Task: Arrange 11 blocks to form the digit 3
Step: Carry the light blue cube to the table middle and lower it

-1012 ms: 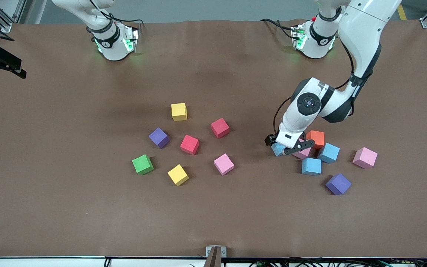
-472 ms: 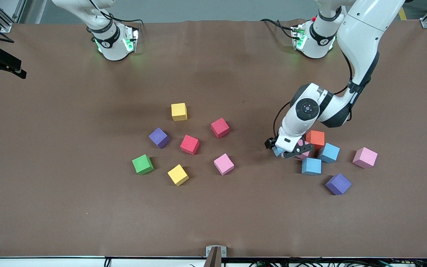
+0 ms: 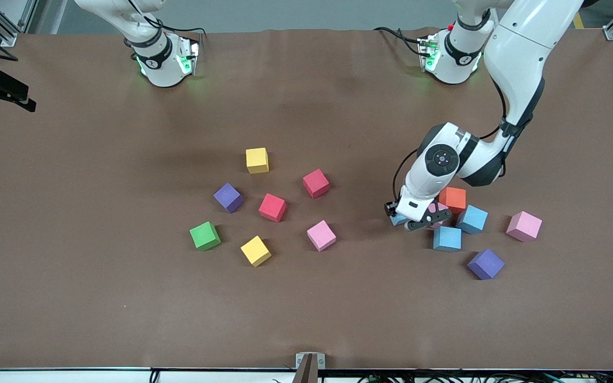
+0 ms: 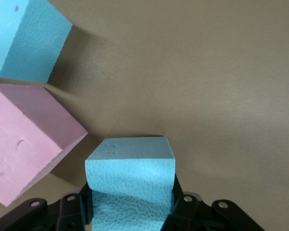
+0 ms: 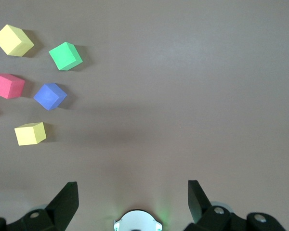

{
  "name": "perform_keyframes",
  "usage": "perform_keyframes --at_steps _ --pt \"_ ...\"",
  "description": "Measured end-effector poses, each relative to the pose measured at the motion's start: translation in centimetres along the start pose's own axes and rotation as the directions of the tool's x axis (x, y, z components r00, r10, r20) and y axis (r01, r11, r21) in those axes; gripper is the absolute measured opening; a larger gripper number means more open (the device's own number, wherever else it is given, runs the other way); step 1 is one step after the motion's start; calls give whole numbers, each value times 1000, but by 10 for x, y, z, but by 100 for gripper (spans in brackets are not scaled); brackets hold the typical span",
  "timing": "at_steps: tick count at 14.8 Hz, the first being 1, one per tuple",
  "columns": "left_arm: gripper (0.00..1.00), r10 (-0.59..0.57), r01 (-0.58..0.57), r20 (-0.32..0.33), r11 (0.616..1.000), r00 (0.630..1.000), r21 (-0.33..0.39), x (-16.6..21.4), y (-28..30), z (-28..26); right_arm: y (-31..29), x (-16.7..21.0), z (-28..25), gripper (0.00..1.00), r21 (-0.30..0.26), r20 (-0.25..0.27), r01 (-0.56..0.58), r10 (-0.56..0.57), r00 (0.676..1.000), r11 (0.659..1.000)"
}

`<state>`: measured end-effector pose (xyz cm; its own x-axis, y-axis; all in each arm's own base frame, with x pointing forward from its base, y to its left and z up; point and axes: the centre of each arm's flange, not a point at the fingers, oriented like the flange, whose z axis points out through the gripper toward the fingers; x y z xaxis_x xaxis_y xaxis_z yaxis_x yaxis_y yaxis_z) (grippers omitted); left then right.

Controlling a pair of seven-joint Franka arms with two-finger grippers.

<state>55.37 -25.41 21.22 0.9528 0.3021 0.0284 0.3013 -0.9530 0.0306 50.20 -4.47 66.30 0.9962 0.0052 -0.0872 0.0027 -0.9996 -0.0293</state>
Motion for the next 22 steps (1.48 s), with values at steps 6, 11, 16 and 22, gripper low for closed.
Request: perform_keyframes --at_steps 6,11,16,22 --pt "59 73 -75 34 996 997 57 -90 76 -45 7 -9 -30 100 0 -44 -13 13 999 1000" --pt "59 157 -158 35 987 987 14 -213 152 -77 6 -12 -41 100 -3 -70 -13 13 997 1000" --pt "59 271 -274 74 962 960 22 -306 184 -60 7 9 -18 100 -3 -28 -14 14 1000 1000" --pt "59 360 -365 90 929 929 57 -327 191 -15 7 43 21 100 -4 29 -18 18 999 1000"
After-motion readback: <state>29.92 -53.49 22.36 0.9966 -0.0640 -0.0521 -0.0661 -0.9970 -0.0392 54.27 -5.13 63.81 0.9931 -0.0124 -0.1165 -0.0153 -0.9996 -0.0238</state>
